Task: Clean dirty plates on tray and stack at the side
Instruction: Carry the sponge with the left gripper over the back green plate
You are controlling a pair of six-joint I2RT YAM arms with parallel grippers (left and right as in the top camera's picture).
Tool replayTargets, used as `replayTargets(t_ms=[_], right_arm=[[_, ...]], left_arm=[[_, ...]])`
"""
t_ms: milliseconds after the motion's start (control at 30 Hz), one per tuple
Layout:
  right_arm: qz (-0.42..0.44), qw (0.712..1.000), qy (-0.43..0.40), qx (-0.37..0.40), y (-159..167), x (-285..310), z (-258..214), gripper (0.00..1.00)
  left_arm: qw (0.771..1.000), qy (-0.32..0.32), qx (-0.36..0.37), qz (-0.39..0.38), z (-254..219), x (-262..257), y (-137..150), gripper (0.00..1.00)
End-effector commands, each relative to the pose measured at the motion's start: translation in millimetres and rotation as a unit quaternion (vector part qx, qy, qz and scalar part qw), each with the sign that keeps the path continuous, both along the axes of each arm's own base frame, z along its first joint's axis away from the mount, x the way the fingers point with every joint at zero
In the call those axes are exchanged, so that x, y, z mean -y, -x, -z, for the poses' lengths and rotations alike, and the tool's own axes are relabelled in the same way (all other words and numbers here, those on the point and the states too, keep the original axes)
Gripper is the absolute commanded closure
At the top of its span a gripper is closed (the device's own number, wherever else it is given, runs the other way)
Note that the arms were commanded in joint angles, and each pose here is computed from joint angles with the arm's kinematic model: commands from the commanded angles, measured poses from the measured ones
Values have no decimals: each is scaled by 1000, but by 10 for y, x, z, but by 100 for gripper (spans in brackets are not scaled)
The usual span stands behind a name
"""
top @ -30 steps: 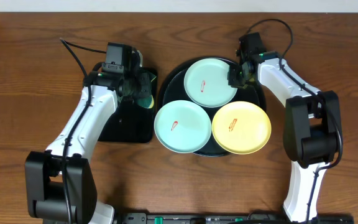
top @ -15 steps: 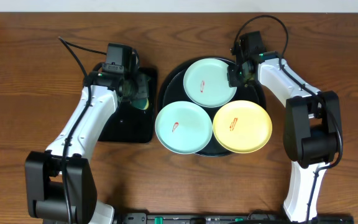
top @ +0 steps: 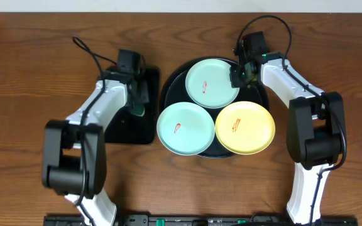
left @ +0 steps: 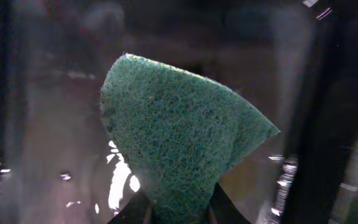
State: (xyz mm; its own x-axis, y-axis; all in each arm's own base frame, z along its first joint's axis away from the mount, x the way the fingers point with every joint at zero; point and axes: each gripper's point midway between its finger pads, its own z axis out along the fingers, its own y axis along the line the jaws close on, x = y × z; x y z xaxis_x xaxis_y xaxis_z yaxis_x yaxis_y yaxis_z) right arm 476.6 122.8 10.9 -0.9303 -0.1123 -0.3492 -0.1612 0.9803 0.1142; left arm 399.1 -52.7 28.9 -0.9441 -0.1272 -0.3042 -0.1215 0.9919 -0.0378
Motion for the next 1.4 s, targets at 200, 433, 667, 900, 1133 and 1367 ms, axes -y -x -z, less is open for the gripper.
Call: replayTargets(t_ms=[200,433,667,900,1133,1367], right_arm=[[-8,1000,16,-13,64,5,114,99],[-8,1000,16,-14,70,7,117,99],[-8,1000,17,-18,88,11,123,99],[-8,1000,17,-22,109,13,129,99],[-17,999,-7,-34,162,-72,131,99],[-22,999,-4,-45,225,-101,146,99]], left_arm=[[1000,-14,-27,-2,305,-55,40,87],[1000,-7,13,-2,-120,-27,-126,87],[994,36,101,9,-870,156,-371,87],[965,187,180,45,-1355,992,-615,87],[944,247,199,87,-1282,1883,-638,87],[948,274,149,70,-660,2353,-596,87]])
